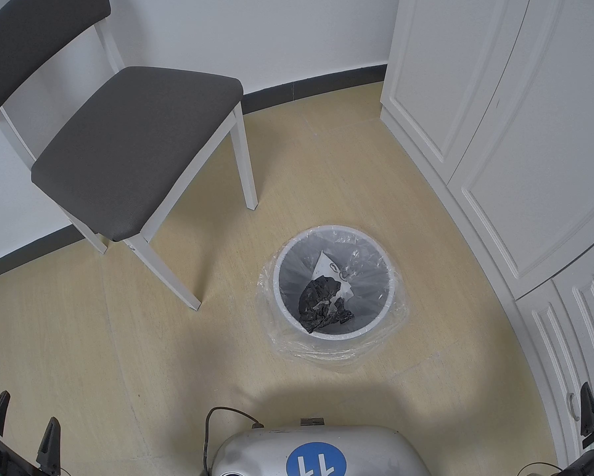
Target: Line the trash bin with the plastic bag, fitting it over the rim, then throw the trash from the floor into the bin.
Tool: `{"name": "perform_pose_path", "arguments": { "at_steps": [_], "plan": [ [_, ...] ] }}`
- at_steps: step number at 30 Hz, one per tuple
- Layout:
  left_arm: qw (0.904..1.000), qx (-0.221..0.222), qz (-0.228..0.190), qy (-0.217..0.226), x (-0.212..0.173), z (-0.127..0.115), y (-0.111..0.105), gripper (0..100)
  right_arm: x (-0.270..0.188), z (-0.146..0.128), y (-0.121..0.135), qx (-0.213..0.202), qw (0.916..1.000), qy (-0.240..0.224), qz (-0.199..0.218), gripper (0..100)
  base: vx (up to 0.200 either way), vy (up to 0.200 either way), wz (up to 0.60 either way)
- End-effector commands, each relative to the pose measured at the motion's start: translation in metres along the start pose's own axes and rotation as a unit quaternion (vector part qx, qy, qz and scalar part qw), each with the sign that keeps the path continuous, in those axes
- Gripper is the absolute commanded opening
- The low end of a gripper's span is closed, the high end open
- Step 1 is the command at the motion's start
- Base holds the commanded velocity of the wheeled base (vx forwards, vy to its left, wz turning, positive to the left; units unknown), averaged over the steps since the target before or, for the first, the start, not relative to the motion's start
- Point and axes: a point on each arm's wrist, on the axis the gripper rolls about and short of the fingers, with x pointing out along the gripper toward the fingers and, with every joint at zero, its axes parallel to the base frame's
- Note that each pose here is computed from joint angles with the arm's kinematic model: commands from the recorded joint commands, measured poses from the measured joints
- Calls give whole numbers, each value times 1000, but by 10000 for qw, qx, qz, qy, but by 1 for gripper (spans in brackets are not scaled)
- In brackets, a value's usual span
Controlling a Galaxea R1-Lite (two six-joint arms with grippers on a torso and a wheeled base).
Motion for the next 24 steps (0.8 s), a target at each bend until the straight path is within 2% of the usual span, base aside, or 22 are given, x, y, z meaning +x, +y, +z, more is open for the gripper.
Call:
{"name": "perform_pose_path", "arguments": {
  "at_steps": [1,9,10,11,12,15,16,17,19,20,21,22,24],
  "plan": [
    [10000,-6,-1,-3,0,-5,0,100,0,-5,1,-23,10000,15,94,100,0,0,0],
    [10000,2,-1,-3,0,-5,0,100,0,-6,2,-347,9984,12,456,100,0,0,0],
    [10000,17,-1,-3,0,-5,0,100,-1,-5,5,-403,9932,-55,1087,100,0,0,0],
    [10000,17,7,-3,0,-5,0,100,-1,-5,6,-469,9902,-69,1316,100,0,0,0],
    [10000,17,7,-3,0,-5,0,100,-1,-6,6,-561,9900,-79,1293,100,0,0,0],
    [10000,-6,7,-3,0,-5,0,100,-1,-5,4,-568,9949,24,828,100,0,0,0],
    [10000,-6,14,-3,0,-5,0,100,-1,-5,4,-562,9952,43,799,100,0,0,0],
    [10000,-36,22,-3,0,-5,0,100,-2,-5,2,-231,9987,246,379,100,0,0,0],
    [10000,-36,37,-3,0,-5,0,100,-3,-6,-1,344,9988,347,-95,100,0,0,0],
    [10000,-36,37,-3,0,-5,0,100,-3,-6,-1,344,9988,347,-95,100,0,0,0],
    [10000,-36,37,5,0,-5,0,100,-3,-5,-2,444,9975,314,-444,100,0,0,0],
    [10000,-29,37,5,0,-5,0,100,-3,-6,-2,433,9971,314,-535,100,0,0,0],
    [10000,-6,30,5,0,-5,0,100,-3,-6,-2,313,9978,312,-501,100,0,0,0]
  ]
}}
